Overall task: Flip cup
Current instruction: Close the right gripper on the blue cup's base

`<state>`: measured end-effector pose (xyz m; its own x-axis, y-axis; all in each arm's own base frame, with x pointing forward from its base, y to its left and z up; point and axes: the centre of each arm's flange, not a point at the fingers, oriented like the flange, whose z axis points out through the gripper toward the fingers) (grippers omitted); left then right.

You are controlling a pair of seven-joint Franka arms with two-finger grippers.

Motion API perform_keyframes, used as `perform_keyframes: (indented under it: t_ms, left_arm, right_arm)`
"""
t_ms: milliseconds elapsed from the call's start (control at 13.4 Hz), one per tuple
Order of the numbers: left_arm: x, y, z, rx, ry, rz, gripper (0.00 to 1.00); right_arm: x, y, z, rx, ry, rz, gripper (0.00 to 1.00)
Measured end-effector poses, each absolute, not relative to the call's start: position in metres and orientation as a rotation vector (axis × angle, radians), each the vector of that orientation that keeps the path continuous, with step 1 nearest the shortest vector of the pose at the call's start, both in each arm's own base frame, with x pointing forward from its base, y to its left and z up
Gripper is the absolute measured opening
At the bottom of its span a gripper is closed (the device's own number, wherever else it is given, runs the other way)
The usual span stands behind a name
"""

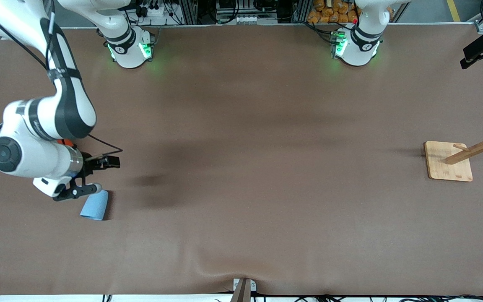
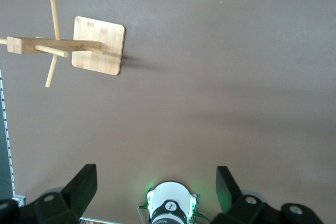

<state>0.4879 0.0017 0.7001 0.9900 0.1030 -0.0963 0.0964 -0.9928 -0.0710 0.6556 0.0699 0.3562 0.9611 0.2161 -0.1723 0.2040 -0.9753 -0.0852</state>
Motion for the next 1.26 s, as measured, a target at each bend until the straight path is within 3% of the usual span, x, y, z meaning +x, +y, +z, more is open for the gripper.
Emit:
perform_keyframes:
  t_ms: [446, 669, 1264]
  left_arm:
    - [0.496, -0.005, 0.702, -3.109, -0.071, 0.086, 1.0]
    - [0.499, -0.011, 0.699, -3.117, -0.01, 0.077, 1.0]
    - [0.512, -0.025, 0.685, -3.116, 0.091, 0.012, 1.0]
  right_arm:
    - [0.682, 0.053, 0.259, -3.03, -0.481, 0.178, 1.0]
    - [0.691, 0.028, 0.253, -3.034, -0.496, 0.103, 1.0]
    - [0.695, -0.016, 0.246, -3.049, -0.41, 0.077, 1.0]
